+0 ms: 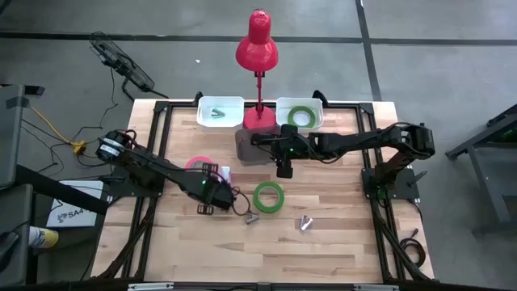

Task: Pick and place Stapler, Stapler remover, tape
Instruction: Put the light blue staple remover into the left white bin

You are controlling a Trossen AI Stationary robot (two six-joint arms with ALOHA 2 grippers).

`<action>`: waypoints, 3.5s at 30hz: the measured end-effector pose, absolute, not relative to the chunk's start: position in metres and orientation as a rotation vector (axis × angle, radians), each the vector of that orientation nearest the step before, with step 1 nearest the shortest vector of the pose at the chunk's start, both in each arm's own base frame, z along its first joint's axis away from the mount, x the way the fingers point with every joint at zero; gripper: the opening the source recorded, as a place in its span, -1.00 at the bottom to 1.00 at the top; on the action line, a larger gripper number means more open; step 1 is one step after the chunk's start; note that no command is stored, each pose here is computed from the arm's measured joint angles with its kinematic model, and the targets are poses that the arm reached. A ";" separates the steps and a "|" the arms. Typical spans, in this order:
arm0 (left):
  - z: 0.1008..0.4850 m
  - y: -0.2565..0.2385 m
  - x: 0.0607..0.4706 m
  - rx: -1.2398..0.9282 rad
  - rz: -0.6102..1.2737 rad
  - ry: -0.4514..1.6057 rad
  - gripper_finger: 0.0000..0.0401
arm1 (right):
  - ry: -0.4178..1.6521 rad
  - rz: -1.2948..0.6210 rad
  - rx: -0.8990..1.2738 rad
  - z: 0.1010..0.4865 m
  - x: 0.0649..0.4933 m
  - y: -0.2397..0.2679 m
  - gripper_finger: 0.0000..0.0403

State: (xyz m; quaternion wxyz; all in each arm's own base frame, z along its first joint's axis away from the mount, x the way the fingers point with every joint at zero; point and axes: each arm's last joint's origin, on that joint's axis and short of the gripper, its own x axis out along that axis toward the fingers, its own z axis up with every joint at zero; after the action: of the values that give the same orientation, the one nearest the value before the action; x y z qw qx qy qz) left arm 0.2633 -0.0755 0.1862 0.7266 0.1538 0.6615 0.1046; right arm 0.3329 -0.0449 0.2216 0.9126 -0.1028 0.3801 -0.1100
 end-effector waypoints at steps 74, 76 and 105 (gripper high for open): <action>0.203 0.248 0.256 -0.344 0.838 0.979 -0.50 | 0.758 -0.319 -0.095 0.222 0.333 -0.047 0.06; 0.199 0.249 0.257 -0.356 0.833 0.978 -0.50 | 0.757 -0.322 -0.089 0.222 0.333 -0.047 0.06; 0.195 0.250 0.258 -0.512 0.901 0.917 -0.16 | 0.759 -0.338 -0.048 0.222 0.332 -0.047 0.06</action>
State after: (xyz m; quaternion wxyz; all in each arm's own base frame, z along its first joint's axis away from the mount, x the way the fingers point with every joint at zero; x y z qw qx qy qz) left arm 0.2584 0.2498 0.1955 0.7699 -0.2360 0.4229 0.4156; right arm 0.3324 -0.0469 0.2216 0.9148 -0.0233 0.3684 -0.1640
